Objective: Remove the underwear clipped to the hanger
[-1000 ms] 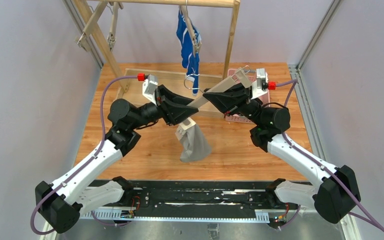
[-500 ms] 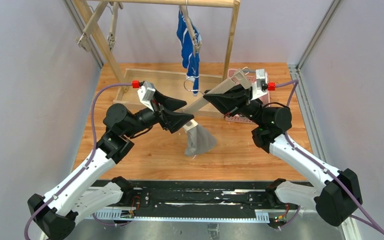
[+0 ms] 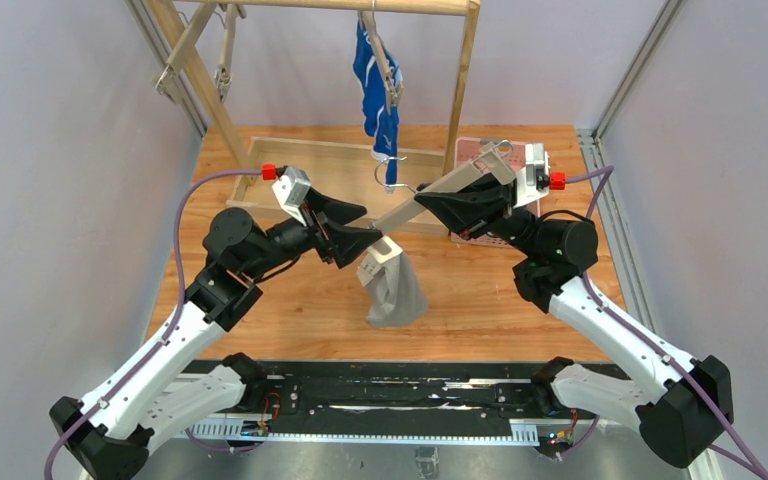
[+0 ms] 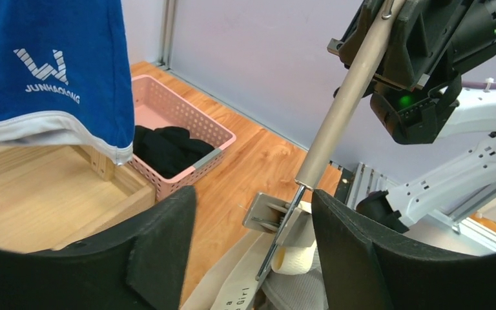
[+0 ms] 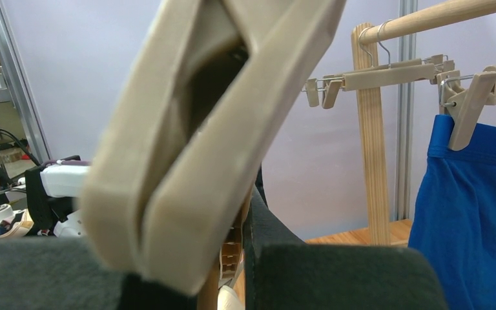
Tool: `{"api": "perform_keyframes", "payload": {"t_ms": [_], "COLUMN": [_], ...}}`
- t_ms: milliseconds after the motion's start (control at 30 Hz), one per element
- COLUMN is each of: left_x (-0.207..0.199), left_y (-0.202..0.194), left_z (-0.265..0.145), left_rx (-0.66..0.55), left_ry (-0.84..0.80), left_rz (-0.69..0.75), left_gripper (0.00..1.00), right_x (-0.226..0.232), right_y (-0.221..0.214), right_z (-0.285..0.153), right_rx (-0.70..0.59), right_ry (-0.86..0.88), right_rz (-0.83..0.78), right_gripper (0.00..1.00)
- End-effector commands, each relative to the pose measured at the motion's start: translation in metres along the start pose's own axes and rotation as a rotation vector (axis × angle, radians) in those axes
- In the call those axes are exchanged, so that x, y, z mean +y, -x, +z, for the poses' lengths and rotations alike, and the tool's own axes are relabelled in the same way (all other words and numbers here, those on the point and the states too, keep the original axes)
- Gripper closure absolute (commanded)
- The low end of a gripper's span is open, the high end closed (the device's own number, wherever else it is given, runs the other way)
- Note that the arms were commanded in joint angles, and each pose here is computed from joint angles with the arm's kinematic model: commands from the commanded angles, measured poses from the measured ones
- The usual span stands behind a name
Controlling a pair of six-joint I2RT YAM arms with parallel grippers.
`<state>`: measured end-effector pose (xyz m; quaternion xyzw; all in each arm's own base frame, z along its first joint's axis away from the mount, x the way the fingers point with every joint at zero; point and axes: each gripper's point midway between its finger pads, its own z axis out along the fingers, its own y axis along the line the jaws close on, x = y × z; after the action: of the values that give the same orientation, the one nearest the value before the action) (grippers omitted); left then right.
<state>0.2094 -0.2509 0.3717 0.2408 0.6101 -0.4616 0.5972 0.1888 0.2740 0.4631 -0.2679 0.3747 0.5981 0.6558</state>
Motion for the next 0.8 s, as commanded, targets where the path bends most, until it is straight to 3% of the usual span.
{"api": "perform_keyframes", "payload": {"t_ms": [0,233,400,533,633,700,767], "left_x": [-0.016,-0.034,-0.04,-0.041,-0.041,-0.043,-0.045], "left_y": [0.004,-0.006,-0.007,-0.002,0.002,0.005,0.01], "left_z": [0.004,0.01,0.009,0.006,0.003,0.001,-0.002], "left_rx": [-0.015,-0.006,0.004,-0.01,-0.017,-0.019,-0.029], "left_ry": [-0.089,-0.228,-0.263,-0.26,-0.248,-0.249,-0.249], "left_rz": [-0.02,-0.078,-0.08,-0.062,-0.042,-0.033,-0.022], "left_gripper": [0.32,0.27,0.51,0.78,0.88,0.82,0.55], "right_x": [0.012,0.012,0.012,0.01,0.011,0.01,0.01], "right_y": [0.015,0.018,0.018,0.015,0.014,0.014,0.014], "right_z": [0.002,0.004,0.004,0.003,0.003,0.002,0.002], "right_rx": [-0.045,-0.067,-0.068,-0.059,-0.057,-0.054,-0.054], "right_ry": [0.033,0.044,0.045,0.04,0.041,0.037,0.035], "right_rz": [-0.042,-0.03,-0.03,-0.024,-0.023,-0.023,-0.022], "right_gripper": [1.0,0.99,0.99,0.99,0.99,0.99,0.99]}}
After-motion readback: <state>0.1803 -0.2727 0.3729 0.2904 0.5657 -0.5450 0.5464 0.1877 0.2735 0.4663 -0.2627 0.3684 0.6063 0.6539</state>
